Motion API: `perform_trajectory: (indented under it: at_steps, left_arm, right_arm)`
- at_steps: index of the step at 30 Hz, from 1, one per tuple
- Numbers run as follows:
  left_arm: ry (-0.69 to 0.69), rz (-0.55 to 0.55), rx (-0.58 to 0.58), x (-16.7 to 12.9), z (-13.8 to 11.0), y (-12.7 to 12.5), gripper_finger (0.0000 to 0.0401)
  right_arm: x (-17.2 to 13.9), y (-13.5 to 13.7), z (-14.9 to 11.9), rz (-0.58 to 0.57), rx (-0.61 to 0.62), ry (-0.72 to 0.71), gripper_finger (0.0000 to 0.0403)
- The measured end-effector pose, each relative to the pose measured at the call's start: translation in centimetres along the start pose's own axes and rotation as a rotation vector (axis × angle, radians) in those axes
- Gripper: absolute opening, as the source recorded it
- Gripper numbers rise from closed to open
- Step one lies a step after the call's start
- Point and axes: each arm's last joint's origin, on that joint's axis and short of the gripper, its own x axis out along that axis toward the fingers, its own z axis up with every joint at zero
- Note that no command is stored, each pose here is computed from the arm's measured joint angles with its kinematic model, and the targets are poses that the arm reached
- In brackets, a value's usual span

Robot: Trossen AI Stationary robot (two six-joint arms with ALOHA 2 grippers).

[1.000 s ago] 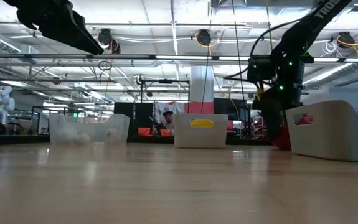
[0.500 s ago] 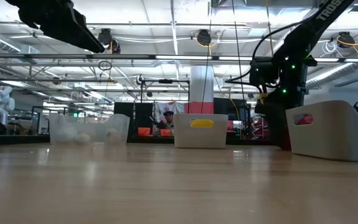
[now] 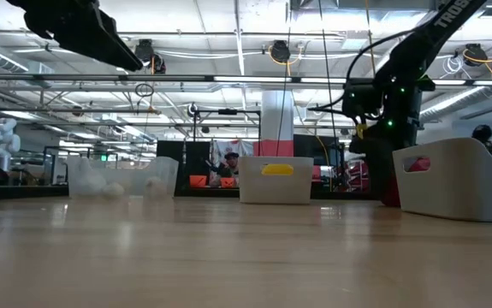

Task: Sort produce into baskets
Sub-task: Put the tomato into the gray bin

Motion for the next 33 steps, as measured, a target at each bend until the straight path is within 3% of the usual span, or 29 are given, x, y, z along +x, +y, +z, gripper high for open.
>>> perform_trajectory:
  at_steps: [10,19,27,33]
  left_arm:
    - [-0.060,0.009,0.025,-1.7,-0.3,-1.5,0.0303]
    - [-0.084,-0.021,-0.015,-2.9,-1.1,-2.7,0.0303]
    - [-0.048,-0.036,-0.041,-1.5,-4.3,-3.5,0.0303]
    - [-0.052,-0.041,-0.096,-1.4,-4.6,-3.6,0.0303]
  right_arm:
    - [-2.5,2.3,0.9,0.062,-0.051,0.018,0.0289]
    - [-9.0,7.2,1.3,0.107,-0.115,0.003,0.0289]
    - [-14.2,11.8,-4.3,0.121,-0.276,0.067,0.0291]
    - [-16.2,11.4,-9.5,0.007,-0.284,0.043,0.0294]
